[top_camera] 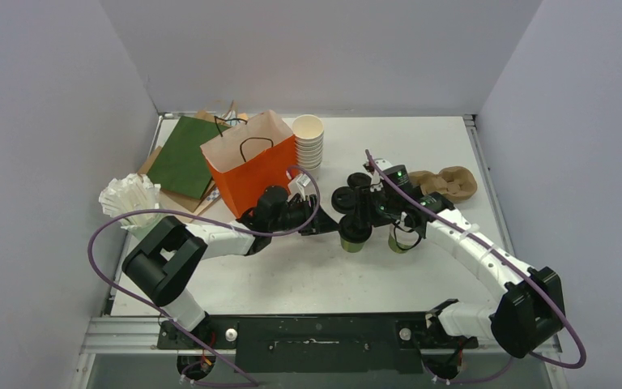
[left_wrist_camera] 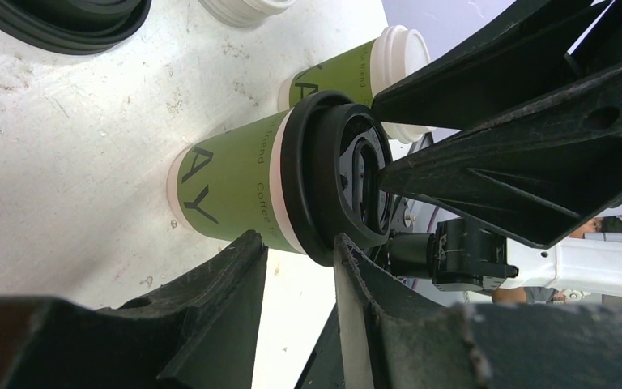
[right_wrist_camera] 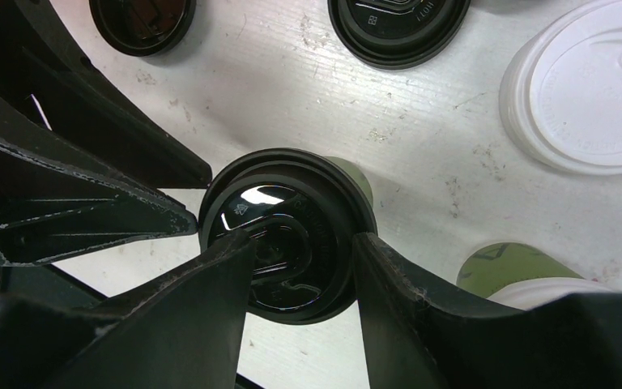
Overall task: Pack the takeout coffee
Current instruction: Close the cup lid on the coffee cup.
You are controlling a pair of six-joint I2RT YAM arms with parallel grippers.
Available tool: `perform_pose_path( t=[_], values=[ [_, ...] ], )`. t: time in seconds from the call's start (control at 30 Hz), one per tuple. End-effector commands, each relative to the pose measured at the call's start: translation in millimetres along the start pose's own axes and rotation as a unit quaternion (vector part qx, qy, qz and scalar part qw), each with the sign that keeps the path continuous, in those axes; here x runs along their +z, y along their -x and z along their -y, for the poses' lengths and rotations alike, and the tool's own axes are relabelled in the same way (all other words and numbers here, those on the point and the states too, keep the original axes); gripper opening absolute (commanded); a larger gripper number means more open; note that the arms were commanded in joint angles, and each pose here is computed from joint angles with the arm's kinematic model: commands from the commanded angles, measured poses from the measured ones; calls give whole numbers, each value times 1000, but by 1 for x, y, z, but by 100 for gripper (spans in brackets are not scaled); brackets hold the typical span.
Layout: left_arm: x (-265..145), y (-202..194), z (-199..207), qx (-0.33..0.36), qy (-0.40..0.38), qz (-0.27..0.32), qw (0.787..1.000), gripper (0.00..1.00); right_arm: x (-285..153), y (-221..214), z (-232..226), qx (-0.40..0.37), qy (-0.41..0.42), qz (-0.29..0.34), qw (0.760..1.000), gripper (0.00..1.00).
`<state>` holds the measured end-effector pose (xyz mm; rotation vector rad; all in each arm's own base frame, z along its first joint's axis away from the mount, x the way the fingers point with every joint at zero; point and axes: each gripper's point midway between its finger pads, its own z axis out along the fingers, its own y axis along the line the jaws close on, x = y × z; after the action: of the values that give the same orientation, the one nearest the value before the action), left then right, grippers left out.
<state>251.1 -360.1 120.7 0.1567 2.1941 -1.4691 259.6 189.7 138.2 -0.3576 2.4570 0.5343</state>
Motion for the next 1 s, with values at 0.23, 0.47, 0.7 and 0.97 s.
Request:
perform_pose_path(
  t=[0.23,0.47,0.7,0.97],
  values=[
    [10,13,19,22,-35,9,999,34,6,-2,1,-6,-8,-2,1000,48],
    [13,6,7,15,-21,1,1000,24,7,-5,4,-6,-16,-8,1000,46],
    [16,-1,-4,12,-8,-6,1000,18,7,-10,7,-5,-21,-12,1000,46],
    [17,-19,-20,13,19,-17,1000,18,7,-15,11,-5,-27,-18,999,46]
  ],
)
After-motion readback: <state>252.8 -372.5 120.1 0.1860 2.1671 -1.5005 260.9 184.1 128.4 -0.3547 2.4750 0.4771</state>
